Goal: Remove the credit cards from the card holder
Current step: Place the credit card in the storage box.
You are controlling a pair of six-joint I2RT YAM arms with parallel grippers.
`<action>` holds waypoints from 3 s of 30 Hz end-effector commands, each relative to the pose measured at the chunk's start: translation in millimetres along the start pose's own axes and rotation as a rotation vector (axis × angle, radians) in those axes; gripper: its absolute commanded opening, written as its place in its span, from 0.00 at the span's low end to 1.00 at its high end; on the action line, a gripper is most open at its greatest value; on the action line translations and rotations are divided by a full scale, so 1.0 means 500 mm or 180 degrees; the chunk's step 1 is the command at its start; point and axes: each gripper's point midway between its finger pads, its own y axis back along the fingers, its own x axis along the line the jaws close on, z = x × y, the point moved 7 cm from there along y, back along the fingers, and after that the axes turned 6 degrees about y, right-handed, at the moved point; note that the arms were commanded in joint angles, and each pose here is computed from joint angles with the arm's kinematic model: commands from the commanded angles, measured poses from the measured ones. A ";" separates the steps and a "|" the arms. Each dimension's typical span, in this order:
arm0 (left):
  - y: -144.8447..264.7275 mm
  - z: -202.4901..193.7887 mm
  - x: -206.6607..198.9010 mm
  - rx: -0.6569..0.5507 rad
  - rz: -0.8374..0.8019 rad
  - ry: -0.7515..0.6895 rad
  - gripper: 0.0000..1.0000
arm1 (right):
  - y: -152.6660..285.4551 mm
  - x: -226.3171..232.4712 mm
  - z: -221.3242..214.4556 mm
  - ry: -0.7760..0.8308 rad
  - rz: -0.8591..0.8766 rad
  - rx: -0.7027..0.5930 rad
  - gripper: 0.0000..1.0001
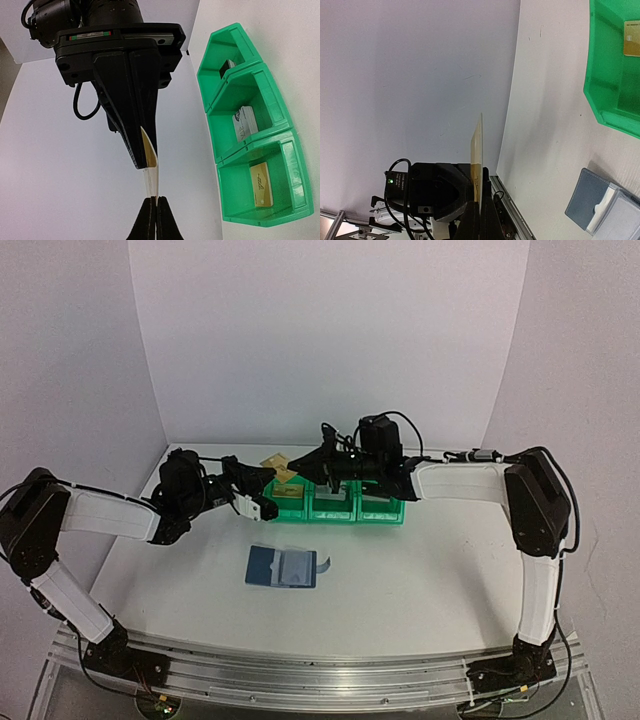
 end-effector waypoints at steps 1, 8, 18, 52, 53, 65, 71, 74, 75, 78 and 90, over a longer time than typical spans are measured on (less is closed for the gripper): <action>-0.010 0.006 0.034 -0.0019 0.0110 0.0000 0.00 | -0.006 0.043 0.003 0.0144 0.0204 0.0068 0.00; -0.046 0.015 0.012 0.0441 -0.0280 0.0666 0.00 | 0.032 0.004 0.028 0.0047 -0.0039 -0.0224 0.38; -0.121 -0.048 -0.030 0.1258 -0.0735 0.1608 0.00 | 0.232 -0.045 0.132 0.0484 -0.1504 -0.0940 0.56; -0.276 -0.208 -0.146 0.2340 -0.0950 0.1585 0.00 | 0.366 -0.208 0.229 0.0624 -0.2464 -0.1212 0.58; -0.277 -0.210 -0.147 0.2373 -0.0946 0.1579 0.00 | 0.367 -0.206 0.232 0.0662 -0.2506 -0.1226 0.58; -0.291 -0.225 -0.176 0.2455 -0.1006 0.1417 0.00 | 0.360 -0.279 0.246 0.0832 -0.3022 -0.1024 0.56; -0.293 -0.222 -0.192 0.2436 -0.1173 0.1441 0.00 | 0.353 -0.280 0.246 0.0858 -0.2963 -0.0964 0.57; -0.299 -0.226 -0.205 0.2490 -0.1309 0.1459 0.00 | 0.350 -0.288 0.244 0.0846 -0.2964 -0.0930 0.57; -0.302 -0.228 -0.209 0.2512 -0.1330 0.1466 0.00 | 0.348 -0.291 0.244 0.0843 -0.2955 -0.0917 0.57; -0.312 -0.232 -0.216 0.2526 -0.1344 0.1483 0.00 | 0.347 -0.291 0.243 0.0839 -0.2938 -0.0902 0.57; -0.321 -0.234 -0.237 0.2496 -0.1412 0.1422 0.05 | 0.347 -0.287 0.243 0.0882 -0.2922 -0.0883 0.57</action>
